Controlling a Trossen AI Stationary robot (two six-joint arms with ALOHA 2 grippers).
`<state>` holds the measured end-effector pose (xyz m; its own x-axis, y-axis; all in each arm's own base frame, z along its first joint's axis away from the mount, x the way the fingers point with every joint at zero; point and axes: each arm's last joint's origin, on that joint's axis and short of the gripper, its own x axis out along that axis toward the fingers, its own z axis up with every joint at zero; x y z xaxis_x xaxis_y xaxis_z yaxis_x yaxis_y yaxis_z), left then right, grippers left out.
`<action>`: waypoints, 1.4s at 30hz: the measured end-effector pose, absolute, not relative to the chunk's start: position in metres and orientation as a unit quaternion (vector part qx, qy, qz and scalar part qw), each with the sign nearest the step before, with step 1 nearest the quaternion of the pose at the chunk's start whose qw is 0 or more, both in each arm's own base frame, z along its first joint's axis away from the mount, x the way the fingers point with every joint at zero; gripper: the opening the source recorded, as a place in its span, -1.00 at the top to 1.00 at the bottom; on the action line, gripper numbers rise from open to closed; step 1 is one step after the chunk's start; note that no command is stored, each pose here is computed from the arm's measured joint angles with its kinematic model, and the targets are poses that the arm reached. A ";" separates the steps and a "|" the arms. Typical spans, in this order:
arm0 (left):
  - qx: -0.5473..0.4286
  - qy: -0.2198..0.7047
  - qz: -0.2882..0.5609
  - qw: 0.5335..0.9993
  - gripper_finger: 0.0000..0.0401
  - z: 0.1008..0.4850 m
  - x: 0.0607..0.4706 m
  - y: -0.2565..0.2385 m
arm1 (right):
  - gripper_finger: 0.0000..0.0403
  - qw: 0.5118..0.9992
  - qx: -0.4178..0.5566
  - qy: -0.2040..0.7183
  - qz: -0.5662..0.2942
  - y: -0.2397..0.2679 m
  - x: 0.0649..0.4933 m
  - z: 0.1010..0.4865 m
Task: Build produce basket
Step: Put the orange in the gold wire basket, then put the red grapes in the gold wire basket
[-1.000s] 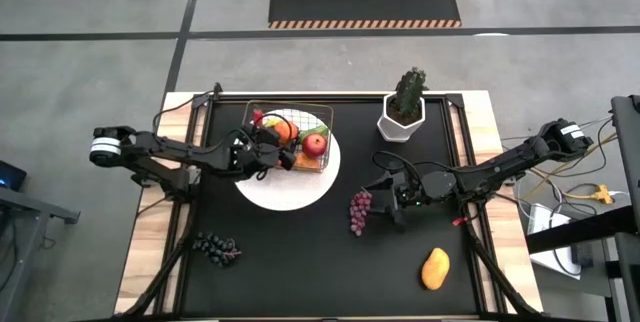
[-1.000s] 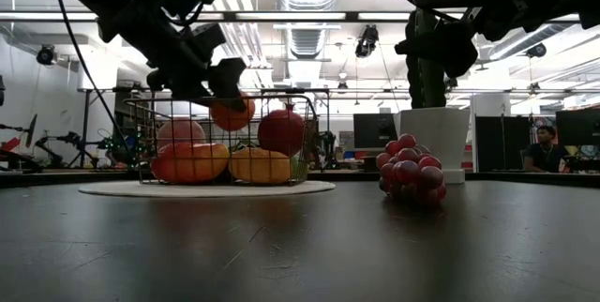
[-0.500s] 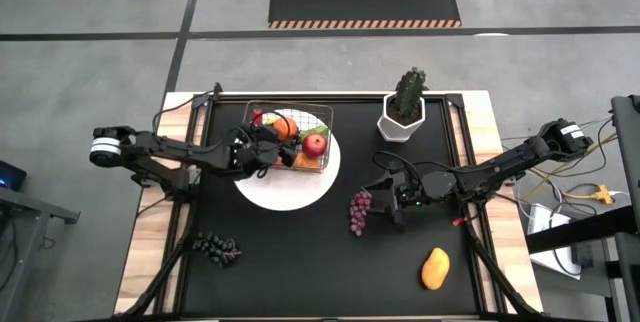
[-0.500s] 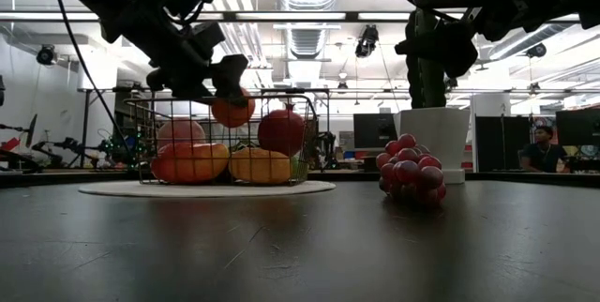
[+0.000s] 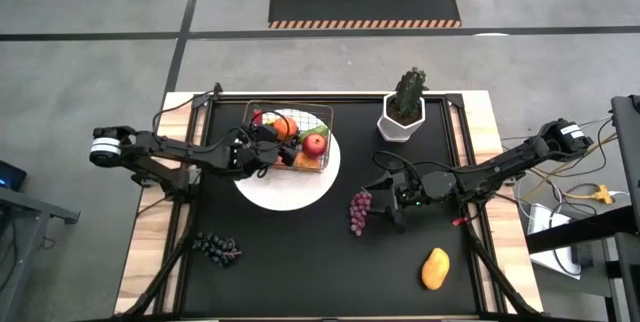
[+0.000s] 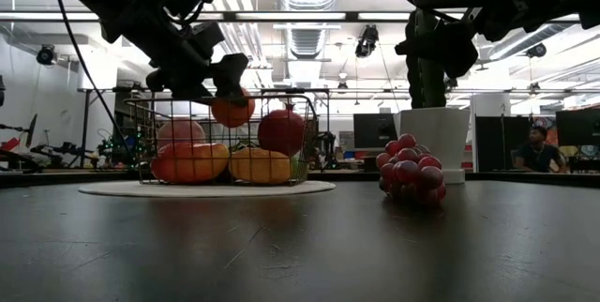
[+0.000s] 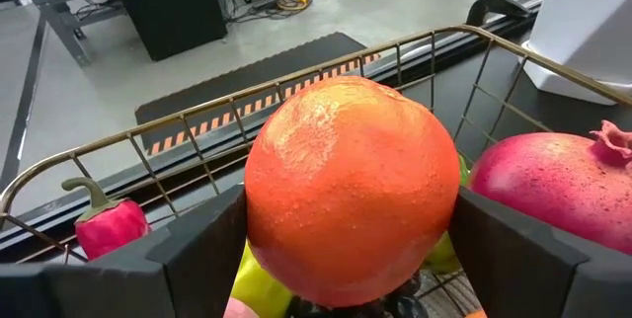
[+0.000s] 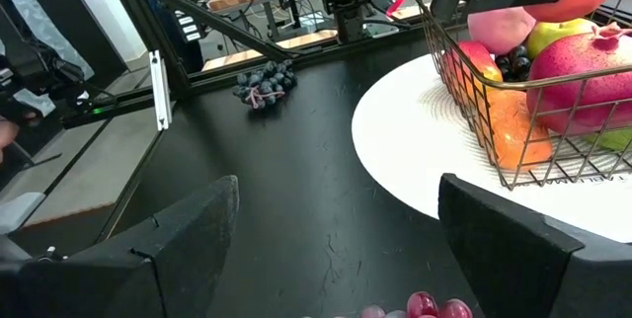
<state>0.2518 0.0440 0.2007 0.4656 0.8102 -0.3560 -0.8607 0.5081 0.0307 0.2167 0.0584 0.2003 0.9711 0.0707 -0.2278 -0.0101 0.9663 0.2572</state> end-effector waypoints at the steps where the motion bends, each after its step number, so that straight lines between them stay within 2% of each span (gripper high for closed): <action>1: -0.077 0.165 0.490 0.853 -0.54 0.201 0.252 0.044 | -0.63 0.984 0.128 0.118 0.021 0.058 0.217 0.200; 24: -0.097 0.143 0.505 0.846 -0.55 0.202 0.252 0.046 | -0.63 0.984 0.130 0.118 0.020 0.058 0.217 0.200; 35: -0.089 0.148 0.503 0.847 -0.87 0.202 0.252 0.046 | -0.63 0.984 0.130 0.119 0.020 0.058 0.217 0.200; 39: -0.065 0.151 0.491 0.856 -0.90 0.212 0.250 0.044 | -0.63 0.984 0.133 0.119 0.020 0.058 0.217 0.200; 42: -0.060 0.144 0.452 0.878 -0.90 0.229 0.247 0.041 | -0.63 0.984 0.135 0.119 0.020 0.058 0.217 0.200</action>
<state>0.2471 0.0413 0.2289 0.5505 0.7764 -0.3068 -0.8108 0.5848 0.0250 0.2167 0.0583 0.2001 0.9710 0.0708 -0.2283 -0.0068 0.9629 0.2698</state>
